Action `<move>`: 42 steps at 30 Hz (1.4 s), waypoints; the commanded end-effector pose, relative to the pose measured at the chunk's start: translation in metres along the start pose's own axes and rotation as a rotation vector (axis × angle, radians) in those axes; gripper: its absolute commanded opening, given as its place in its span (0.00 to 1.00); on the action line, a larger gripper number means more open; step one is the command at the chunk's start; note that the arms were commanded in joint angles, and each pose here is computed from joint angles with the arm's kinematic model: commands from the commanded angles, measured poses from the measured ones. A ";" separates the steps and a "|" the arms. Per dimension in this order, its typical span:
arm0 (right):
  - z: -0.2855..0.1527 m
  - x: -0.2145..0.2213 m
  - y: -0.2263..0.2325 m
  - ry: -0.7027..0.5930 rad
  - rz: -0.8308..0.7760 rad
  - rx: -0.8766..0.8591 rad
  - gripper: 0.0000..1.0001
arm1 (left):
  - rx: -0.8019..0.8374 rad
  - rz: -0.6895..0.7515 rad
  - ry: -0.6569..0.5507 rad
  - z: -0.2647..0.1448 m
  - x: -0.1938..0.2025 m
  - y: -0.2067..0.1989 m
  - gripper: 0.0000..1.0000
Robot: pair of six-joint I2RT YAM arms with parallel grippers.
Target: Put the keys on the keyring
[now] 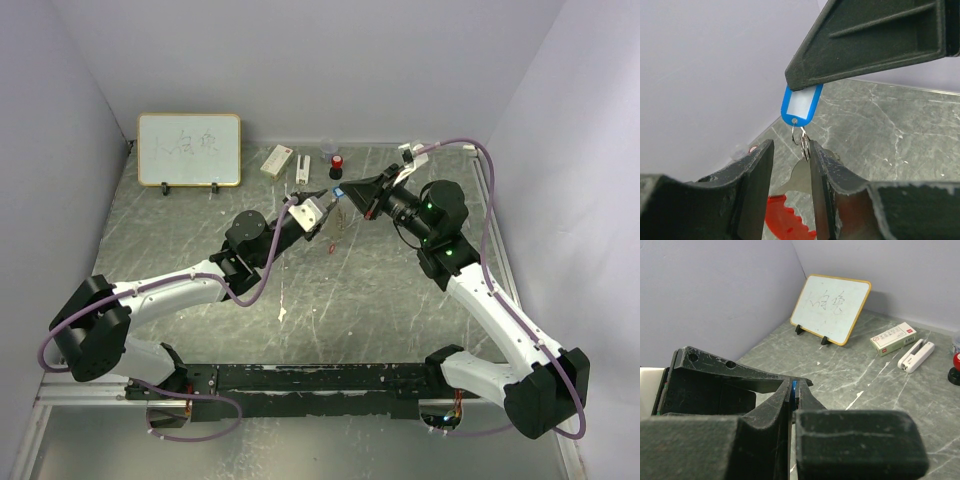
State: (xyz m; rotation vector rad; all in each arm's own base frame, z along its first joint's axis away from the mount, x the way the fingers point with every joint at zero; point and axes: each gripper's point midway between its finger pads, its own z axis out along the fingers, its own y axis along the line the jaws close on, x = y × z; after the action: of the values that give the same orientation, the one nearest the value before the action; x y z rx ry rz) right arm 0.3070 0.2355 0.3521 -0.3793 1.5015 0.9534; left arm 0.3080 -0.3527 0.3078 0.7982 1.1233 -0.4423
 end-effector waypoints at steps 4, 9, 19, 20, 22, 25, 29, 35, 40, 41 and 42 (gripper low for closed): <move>-0.003 -0.027 0.012 -0.070 -0.037 -0.021 0.00 | -0.025 0.017 -0.011 -0.004 -0.007 0.006 0.43; -0.004 -0.029 0.013 -0.073 -0.041 -0.020 0.00 | -0.011 0.016 -0.004 -0.004 -0.006 0.003 0.34; -0.005 -0.029 0.015 -0.072 -0.040 -0.024 0.00 | 0.012 0.025 -0.008 -0.002 -0.007 -0.001 0.14; -0.004 -0.029 0.014 -0.071 -0.037 -0.021 0.00 | 0.012 0.026 -0.007 -0.002 -0.007 -0.001 0.08; -0.004 -0.028 0.012 -0.068 -0.035 -0.011 0.00 | 0.013 0.030 -0.014 -0.002 -0.009 0.000 0.07; -0.003 -0.023 0.001 -0.057 -0.021 0.047 0.00 | 0.013 0.034 -0.052 -0.006 -0.016 0.000 0.07; -0.002 -0.015 -0.015 -0.032 -0.007 0.121 0.00 | 0.009 0.032 -0.124 -0.015 -0.032 0.002 0.07; -0.001 -0.006 -0.025 -0.021 0.006 0.159 0.00 | 0.024 0.024 -0.179 -0.020 -0.048 0.001 0.07; 0.001 0.002 -0.027 0.003 0.019 0.156 0.00 | 0.010 0.018 -0.206 -0.024 -0.054 0.004 0.07; 0.001 0.004 -0.027 0.007 0.020 0.155 0.00 | 0.011 0.018 -0.210 -0.024 -0.055 0.004 0.07; 0.001 0.005 -0.027 0.008 0.021 0.154 0.00 | 0.013 0.017 -0.210 -0.023 -0.055 0.003 0.07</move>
State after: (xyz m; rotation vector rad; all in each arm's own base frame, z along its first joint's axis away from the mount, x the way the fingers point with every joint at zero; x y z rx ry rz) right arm 0.3204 0.2246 0.3377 -0.2765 1.5795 0.8740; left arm 0.2871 -0.3421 0.3209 0.8043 1.0308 -0.4727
